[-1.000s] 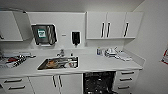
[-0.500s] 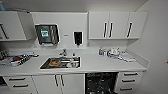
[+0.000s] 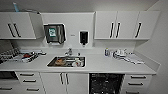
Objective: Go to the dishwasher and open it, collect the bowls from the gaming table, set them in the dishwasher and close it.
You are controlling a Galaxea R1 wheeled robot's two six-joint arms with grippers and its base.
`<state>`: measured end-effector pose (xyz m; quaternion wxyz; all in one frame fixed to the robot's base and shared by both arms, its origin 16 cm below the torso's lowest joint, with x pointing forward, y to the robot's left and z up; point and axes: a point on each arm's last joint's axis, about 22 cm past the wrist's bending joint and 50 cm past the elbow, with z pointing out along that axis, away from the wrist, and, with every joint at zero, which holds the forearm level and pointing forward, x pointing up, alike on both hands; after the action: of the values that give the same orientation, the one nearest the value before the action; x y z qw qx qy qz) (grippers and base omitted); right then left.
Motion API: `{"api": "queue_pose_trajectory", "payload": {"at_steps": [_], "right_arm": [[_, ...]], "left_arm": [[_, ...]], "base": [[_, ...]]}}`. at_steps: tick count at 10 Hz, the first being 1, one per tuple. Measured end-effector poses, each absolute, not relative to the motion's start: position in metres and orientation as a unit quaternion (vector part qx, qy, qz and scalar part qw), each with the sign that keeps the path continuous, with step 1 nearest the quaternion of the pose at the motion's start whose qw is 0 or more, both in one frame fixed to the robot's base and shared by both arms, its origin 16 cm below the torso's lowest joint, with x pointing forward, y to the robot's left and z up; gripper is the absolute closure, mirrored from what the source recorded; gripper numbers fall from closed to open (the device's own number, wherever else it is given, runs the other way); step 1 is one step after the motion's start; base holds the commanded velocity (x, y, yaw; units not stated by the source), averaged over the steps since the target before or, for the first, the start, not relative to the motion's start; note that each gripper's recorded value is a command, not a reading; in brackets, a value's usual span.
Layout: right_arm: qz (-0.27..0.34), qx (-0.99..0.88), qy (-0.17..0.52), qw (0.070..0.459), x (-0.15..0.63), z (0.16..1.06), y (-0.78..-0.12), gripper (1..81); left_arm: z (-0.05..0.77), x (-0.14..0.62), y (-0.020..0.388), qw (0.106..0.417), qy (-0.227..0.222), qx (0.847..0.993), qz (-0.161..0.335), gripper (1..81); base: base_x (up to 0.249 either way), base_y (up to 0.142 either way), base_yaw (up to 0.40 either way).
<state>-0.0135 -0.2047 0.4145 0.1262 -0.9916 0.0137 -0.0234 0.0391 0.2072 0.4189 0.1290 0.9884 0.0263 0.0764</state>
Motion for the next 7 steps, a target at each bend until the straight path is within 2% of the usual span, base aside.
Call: {"api": "queue_pose_trajectory", "payload": {"at_steps": [7], "right_arm": [[-0.027, -0.992, 0.013, 0.123, -0.0061, 0.4144, -0.2092, 1.0]], "left_arm": [[0.4189, 0.0385, 0.2072, 0.129, 0.026, 0.988, 0.076, 1.0]], "base": [[0.000, 0.000, 0.193]]}}
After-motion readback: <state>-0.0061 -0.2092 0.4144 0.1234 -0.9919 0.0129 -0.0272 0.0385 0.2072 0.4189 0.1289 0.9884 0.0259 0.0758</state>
